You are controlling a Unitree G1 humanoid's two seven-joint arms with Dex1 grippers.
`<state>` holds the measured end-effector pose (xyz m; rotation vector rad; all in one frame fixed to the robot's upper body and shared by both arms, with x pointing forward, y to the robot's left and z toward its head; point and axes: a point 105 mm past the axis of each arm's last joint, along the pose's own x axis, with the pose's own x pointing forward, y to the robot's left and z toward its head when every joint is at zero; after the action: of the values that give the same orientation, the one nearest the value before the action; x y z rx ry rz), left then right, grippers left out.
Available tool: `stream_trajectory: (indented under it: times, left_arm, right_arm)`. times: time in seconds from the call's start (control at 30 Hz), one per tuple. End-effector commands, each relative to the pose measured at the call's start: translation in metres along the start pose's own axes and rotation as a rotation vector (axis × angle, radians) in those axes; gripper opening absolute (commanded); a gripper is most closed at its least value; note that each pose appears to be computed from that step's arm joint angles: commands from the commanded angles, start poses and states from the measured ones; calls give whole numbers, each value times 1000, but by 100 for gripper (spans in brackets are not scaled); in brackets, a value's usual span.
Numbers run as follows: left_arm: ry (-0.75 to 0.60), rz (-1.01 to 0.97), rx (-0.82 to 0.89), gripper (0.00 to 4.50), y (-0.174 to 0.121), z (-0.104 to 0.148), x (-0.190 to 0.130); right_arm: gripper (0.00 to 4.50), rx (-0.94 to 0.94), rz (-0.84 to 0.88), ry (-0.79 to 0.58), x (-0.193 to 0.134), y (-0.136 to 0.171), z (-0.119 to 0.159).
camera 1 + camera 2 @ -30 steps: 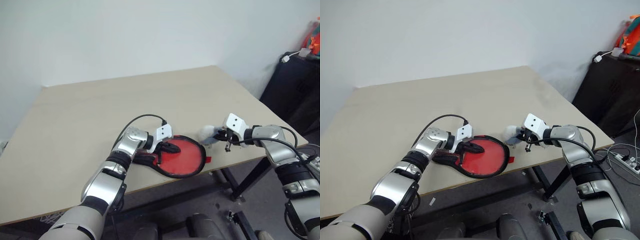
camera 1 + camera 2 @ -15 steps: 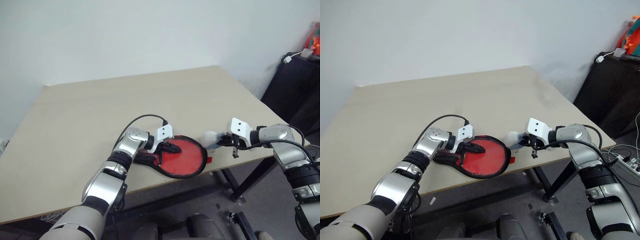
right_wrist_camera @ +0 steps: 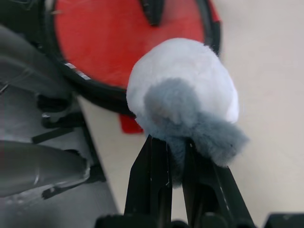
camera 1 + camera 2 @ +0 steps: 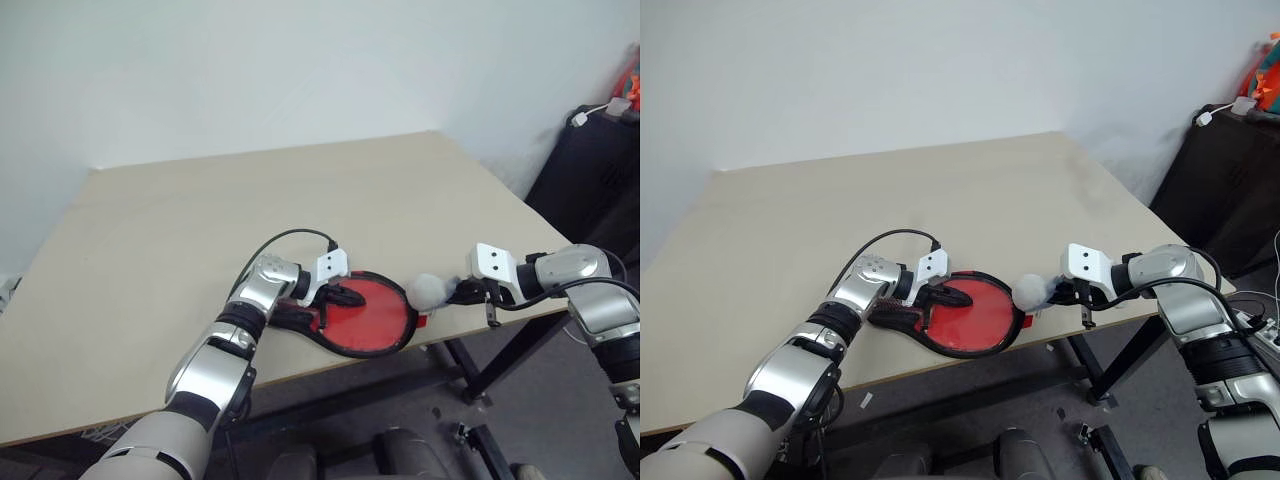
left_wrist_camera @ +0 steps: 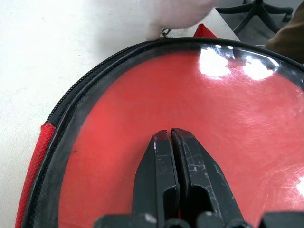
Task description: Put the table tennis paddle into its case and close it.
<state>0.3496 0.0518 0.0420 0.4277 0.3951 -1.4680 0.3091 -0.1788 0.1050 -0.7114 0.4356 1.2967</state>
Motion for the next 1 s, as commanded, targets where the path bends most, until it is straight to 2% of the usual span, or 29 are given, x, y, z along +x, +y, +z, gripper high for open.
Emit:
stream_trajectory:
  times: [0.03, 0.33, 0.73, 1.0]
  left_arm:
    - [103, -11, -60, 0, -6, -27, -1]
    - [103, -7, -60, 0, -5, -27, -1]
    - [102, -3, -60, 0, -5, -26, 0]
    - [100, -5, -58, 0, -4, -24, 2]
  right_arm:
    - [1, -22, 47, 8, -12, 8, 3]
    - [1, -22, 182, 7, -5, 32, 3]
    - [1, 44, 385, -155, 4, 63, 33]
    - [1, 99, 458, -233, 19, 70, 49]
